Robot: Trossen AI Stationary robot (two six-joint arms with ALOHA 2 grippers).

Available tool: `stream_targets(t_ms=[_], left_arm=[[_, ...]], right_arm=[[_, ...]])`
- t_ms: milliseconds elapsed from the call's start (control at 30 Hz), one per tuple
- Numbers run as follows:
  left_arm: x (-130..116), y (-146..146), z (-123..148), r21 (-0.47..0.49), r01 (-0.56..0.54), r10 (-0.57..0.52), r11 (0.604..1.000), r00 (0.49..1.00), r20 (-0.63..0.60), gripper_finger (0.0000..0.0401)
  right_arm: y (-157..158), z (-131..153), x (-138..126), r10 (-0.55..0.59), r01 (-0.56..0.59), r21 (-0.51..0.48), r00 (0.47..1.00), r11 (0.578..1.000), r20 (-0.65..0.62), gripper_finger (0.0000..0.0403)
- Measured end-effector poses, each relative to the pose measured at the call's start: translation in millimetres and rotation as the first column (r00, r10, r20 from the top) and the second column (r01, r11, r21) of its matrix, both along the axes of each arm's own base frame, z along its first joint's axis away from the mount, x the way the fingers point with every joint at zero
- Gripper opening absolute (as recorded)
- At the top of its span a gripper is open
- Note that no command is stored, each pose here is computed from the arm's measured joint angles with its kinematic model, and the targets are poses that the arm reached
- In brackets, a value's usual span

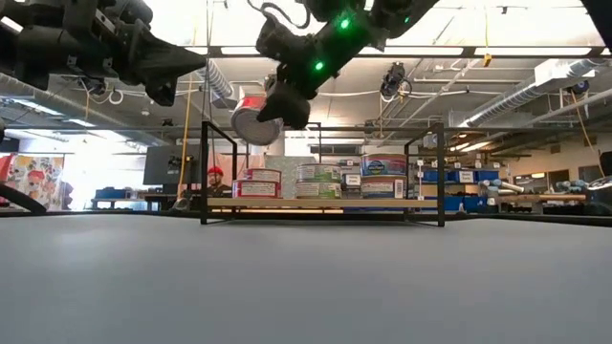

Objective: Stack canned seafood by type on shelf
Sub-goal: Stack the red tuna can on top of the red tuna can on the shelf

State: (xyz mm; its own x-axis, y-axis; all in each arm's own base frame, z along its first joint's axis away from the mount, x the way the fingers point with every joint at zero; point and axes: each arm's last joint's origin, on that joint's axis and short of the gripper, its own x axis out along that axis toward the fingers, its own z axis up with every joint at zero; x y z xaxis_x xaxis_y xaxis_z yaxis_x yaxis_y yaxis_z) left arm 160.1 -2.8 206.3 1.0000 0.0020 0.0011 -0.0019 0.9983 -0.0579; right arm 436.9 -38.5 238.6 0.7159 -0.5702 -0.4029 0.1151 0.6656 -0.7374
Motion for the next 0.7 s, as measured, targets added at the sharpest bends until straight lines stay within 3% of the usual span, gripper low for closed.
stream_targets(t_ms=[300,700], left_arm=[[0,0,0,0.001,0.003,-0.002,1.000,1.000,-0.006,0.0005],[0,0,0,0.002,0.002,-0.002,1.000,1.000,-0.001,0.0005]], right_arm=[[-15,-36,16,-0.021,0.013,-0.112,0.998,0.994,-0.062,0.0142],[-43,-43,15,-0.074,0.068,-0.103,0.996,0.992,-0.055,0.0142]])
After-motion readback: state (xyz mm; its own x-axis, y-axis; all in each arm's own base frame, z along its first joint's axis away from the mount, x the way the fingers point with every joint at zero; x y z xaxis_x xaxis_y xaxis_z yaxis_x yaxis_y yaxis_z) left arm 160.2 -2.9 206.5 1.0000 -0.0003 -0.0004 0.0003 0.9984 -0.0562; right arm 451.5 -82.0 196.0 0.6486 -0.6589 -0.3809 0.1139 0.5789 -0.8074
